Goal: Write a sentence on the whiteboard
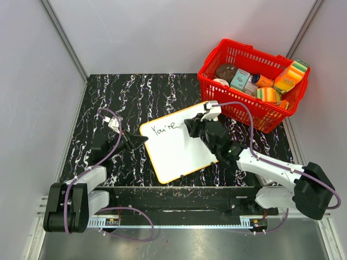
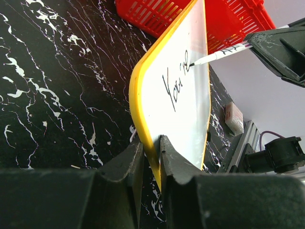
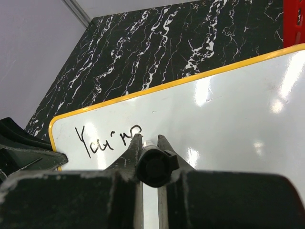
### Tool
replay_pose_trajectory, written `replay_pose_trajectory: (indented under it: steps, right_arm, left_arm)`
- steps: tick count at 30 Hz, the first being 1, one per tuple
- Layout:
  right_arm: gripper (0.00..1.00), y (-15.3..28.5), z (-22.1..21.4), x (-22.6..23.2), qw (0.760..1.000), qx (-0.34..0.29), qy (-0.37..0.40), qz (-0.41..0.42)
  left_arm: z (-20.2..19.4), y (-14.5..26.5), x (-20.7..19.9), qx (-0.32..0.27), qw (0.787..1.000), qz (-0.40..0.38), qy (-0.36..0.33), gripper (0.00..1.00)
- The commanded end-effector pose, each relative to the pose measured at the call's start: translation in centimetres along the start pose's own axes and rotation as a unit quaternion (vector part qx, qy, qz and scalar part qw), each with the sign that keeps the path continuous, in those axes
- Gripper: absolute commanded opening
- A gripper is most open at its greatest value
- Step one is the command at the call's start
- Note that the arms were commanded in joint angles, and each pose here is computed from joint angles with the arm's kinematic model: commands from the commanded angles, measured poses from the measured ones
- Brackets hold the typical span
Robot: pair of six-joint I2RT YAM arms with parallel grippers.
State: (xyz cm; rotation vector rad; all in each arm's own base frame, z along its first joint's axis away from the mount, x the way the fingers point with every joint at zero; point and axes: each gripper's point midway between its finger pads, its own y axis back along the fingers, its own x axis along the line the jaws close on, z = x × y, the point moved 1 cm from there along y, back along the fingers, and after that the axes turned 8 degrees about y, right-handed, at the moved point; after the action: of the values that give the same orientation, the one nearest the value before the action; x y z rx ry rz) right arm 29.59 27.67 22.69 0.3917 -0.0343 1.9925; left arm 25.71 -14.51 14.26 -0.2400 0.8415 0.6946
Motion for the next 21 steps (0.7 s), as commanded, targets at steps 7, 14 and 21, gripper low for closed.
replay_pose_trajectory:
  steps: [7, 14, 21]
  right_arm:
    - [0.0, 2.1, 5.1, -0.8, 0.997, -0.073, 0.01, -0.007]
    - [0.0, 1.5, 5.3, -2.6, 0.998, -0.061, 0.023, -0.014]
    - [0.0, 1.3, 5.7, -2.9, 0.998, -0.057, 0.033, -0.004]
  left_arm:
    - [-0.1, 0.1, -0.2, -0.001, 0.999, -0.013, -0.046, 0.0]
    - [-0.1, 0.1, -0.3, -0.001, 0.999, -0.014, -0.045, 0.0]
    - [-0.1, 0.1, -0.3, -0.001, 0.999, -0.013, -0.045, 0.0]
